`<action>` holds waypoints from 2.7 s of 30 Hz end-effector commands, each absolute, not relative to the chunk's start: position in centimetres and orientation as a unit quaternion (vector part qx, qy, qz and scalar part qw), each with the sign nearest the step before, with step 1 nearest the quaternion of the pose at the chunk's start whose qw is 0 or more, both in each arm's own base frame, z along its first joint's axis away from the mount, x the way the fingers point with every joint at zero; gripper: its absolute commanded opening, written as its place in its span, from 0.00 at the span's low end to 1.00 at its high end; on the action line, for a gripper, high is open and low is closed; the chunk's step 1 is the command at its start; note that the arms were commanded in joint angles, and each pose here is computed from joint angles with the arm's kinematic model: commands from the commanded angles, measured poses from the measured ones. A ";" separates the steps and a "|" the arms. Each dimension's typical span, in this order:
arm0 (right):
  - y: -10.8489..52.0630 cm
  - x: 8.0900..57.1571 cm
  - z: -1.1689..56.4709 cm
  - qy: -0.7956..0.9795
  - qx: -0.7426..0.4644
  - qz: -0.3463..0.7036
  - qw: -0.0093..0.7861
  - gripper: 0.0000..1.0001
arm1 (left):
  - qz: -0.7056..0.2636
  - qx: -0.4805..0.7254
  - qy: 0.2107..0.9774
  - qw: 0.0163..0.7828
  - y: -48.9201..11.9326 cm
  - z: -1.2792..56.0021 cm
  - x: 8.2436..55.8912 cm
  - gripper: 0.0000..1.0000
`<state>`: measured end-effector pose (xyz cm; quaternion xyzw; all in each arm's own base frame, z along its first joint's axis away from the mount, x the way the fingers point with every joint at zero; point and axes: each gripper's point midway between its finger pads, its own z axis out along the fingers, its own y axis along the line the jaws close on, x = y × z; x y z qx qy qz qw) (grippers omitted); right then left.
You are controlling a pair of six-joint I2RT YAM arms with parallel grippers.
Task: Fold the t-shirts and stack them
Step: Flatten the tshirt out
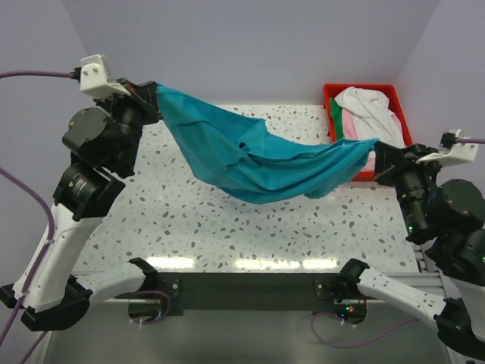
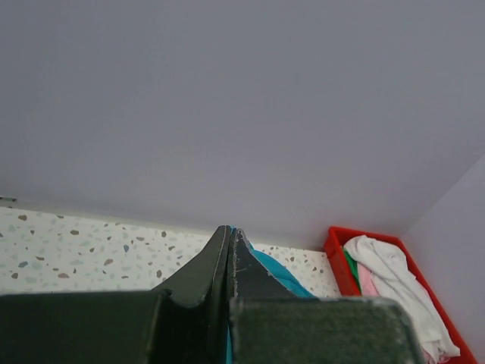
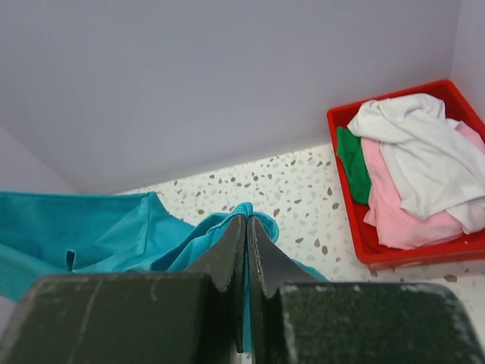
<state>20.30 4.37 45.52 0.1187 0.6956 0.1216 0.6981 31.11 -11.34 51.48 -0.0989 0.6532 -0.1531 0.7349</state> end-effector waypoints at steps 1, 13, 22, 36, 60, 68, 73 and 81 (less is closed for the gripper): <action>3.2 19.6 49.2 0.658 0.109 0.125 0.734 0.00 | -0.130 -0.118 0.642 0.746 -8.8 53.2 29.1 0.00; 6.2 25.4 47.5 0.670 0.105 0.010 0.735 0.00 | -0.048 -0.161 0.683 0.711 -5.9 47.7 36.8 0.00; 9.7 36.6 28.2 0.820 0.098 -0.028 0.562 0.05 | -0.072 -0.154 0.803 0.571 -5.2 30.0 52.0 0.40; 7.8 35.8 16.6 0.898 0.132 -0.041 0.418 0.86 | -0.089 -0.337 0.810 0.471 -5.0 18.7 36.7 0.72; 6.2 27.4 7.5 0.919 0.179 -0.018 0.352 0.78 | -0.067 -0.383 0.874 0.290 -10.6 2.9 17.7 0.47; 5.6 27.2 6.5 0.920 0.181 -0.038 0.344 0.78 | -0.037 -0.381 0.875 0.298 -9.8 2.5 17.9 0.50; 5.9 27.4 5.9 0.923 0.179 -0.036 0.339 0.78 | -0.006 -0.371 0.878 0.304 -9.4 1.4 18.3 0.49; 6.9 27.8 6.2 0.925 0.169 -0.011 0.339 0.66 | 0.007 -0.383 0.868 0.316 -7.2 1.3 21.9 0.11</action>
